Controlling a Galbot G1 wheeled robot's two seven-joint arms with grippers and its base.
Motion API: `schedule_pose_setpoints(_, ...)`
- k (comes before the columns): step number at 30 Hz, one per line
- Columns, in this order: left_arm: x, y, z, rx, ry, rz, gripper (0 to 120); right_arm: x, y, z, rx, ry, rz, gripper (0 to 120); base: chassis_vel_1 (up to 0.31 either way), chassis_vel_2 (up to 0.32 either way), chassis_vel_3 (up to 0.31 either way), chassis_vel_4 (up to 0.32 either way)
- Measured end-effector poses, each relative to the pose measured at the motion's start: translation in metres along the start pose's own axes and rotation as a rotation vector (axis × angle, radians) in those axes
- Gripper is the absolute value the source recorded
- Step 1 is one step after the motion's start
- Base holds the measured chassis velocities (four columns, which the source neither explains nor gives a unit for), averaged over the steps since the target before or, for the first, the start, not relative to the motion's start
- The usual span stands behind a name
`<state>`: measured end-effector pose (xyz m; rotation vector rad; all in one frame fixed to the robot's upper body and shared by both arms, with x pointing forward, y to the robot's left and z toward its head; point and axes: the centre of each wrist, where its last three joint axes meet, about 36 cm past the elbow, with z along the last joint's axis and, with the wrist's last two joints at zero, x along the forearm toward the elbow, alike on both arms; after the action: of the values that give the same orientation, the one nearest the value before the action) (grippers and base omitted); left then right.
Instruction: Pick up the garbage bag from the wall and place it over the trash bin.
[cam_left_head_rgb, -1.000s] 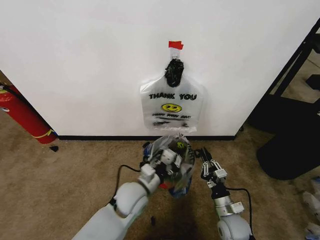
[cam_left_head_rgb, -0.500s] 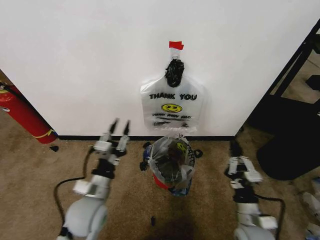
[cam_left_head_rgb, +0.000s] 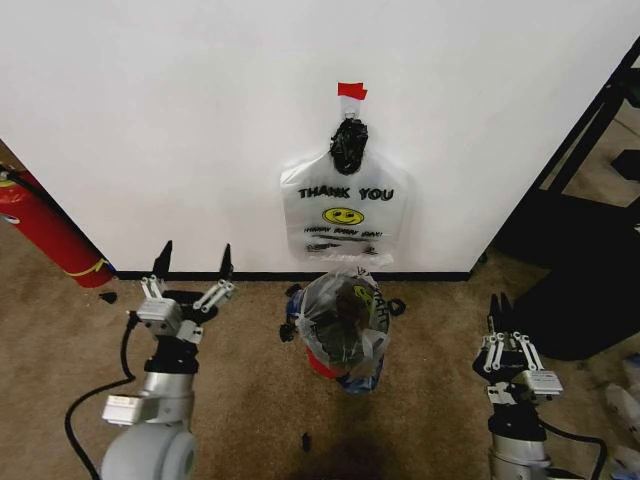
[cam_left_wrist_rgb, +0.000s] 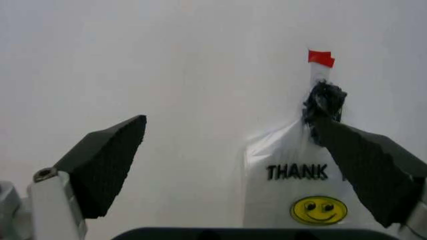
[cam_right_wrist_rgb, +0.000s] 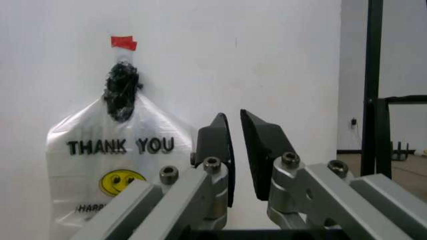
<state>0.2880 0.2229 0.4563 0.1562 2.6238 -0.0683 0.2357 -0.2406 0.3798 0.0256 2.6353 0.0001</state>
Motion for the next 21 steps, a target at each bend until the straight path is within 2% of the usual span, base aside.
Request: schedule_pose_setpoints(21, -0.005, -0.0001, 0.0029, 0.004, -0.001, -0.001, 100, -0.0056, 0.0081, 0.0052, -0.021, -0.01, 0.013, 0, 0.0, 0.0, 0.0, 0.0)
